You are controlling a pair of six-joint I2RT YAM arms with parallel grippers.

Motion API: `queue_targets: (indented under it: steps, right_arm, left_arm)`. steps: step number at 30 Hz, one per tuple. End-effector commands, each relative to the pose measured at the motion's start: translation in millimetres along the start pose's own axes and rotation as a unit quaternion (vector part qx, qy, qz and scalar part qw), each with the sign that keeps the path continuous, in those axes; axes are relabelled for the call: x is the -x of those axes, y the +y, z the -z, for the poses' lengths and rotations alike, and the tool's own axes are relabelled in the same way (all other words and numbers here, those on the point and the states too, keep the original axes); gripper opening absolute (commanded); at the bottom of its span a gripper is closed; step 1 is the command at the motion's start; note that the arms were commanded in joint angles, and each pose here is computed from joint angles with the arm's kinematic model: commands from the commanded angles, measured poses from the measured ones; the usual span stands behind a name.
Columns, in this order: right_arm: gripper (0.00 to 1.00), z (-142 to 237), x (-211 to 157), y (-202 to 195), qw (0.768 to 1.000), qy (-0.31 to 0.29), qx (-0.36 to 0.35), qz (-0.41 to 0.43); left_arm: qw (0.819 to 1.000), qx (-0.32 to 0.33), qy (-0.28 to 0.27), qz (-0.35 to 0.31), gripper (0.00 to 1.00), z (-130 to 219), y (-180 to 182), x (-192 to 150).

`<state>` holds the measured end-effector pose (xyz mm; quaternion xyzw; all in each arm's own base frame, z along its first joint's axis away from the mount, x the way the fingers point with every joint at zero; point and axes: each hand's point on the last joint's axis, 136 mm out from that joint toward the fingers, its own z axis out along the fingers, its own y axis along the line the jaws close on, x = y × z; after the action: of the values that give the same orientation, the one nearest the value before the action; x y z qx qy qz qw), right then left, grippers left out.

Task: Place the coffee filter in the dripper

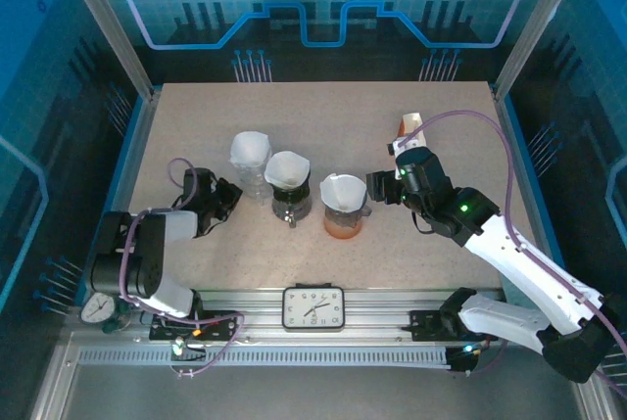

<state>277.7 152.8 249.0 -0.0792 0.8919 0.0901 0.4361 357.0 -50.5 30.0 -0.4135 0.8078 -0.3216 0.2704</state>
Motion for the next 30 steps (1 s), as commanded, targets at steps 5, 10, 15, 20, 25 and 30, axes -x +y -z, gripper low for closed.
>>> queue_targets:
  steps: [5,10,15,20,25,30]
  right_arm:
    - [0.74,-3.9,-4.6,-11.3,1.0,0.003,-0.022,0.001]
    - [0.74,-7.1,-7.6,-12.9,1.0,0.008,-0.025,0.0]
    - [0.74,-10.2,-9.1,-12.6,1.0,0.012,-0.025,0.0]
    - [0.74,-13.0,-10.9,-13.7,0.999,0.016,-0.028,0.001]
    - [0.74,-14.1,-13.0,-15.1,0.999,0.019,-0.031,0.001]
    - [0.74,-15.9,-14.5,-17.5,0.999,0.021,-0.035,0.001]
  left_arm:
    - [0.999,-0.032,0.002,-0.004,0.0,-15.8,-23.4,3.5]
    - [0.999,-0.041,0.012,-0.011,0.0,-27.8,-34.5,3.0]
    - [0.999,-0.047,0.017,-0.015,0.0,-39.0,-44.4,3.9]
    - [0.997,-0.06,0.03,-0.029,0.0,-52.4,-60.5,-1.9]
    - [0.995,-0.073,0.048,-0.038,0.0,-66.9,-75.8,-6.5]
    - [0.993,-0.085,0.065,-0.049,0.0,-77.2,-89.1,-13.0]
